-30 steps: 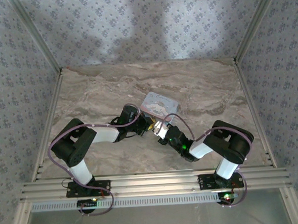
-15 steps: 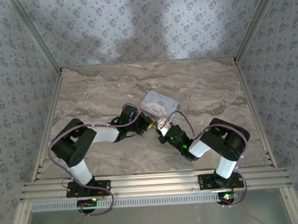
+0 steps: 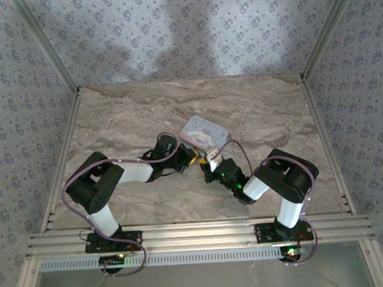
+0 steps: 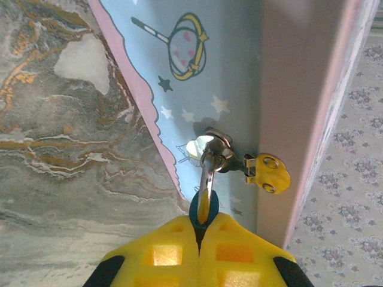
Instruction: Unlock a padlock with a key
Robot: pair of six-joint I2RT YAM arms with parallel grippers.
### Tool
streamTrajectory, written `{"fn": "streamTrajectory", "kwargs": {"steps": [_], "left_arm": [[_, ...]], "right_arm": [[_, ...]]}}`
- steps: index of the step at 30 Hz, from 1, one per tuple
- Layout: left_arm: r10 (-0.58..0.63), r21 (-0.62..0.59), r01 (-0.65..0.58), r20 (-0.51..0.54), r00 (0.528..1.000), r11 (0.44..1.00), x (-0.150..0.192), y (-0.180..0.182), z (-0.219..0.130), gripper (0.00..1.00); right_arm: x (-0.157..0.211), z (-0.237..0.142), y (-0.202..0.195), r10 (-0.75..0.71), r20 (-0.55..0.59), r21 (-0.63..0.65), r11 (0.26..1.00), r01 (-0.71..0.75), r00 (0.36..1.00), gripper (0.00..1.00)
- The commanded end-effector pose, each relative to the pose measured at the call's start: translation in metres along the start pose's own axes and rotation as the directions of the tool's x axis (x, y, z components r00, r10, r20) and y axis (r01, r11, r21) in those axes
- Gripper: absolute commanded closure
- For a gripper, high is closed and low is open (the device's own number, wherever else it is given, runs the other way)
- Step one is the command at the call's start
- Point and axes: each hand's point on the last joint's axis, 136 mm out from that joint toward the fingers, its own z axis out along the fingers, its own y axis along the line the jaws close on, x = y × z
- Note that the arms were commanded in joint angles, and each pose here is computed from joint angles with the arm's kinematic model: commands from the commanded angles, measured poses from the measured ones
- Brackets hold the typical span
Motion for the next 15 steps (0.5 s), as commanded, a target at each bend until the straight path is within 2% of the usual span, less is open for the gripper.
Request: {"fn": "streamTrajectory", "kwargs": {"steps": [1,15], "left_arm": [[-0.008,-0.017,0.006,-0.098,0.995,1.000,0.023,0.003,-0.001,0.97],[0.011,-0.027,-0.012,-0.060,0.998,1.000,0.012,0.003,-0.012,0.64]], "right_arm": [[-0.010,0.005,-0.003,0.053,0.046,0.006,0.999,-0.053,0.998,1.00],[-0.004,0.001,-0.006,0.067,0.031,0.015,0.998,-0.067,0.997,1.00]]}}
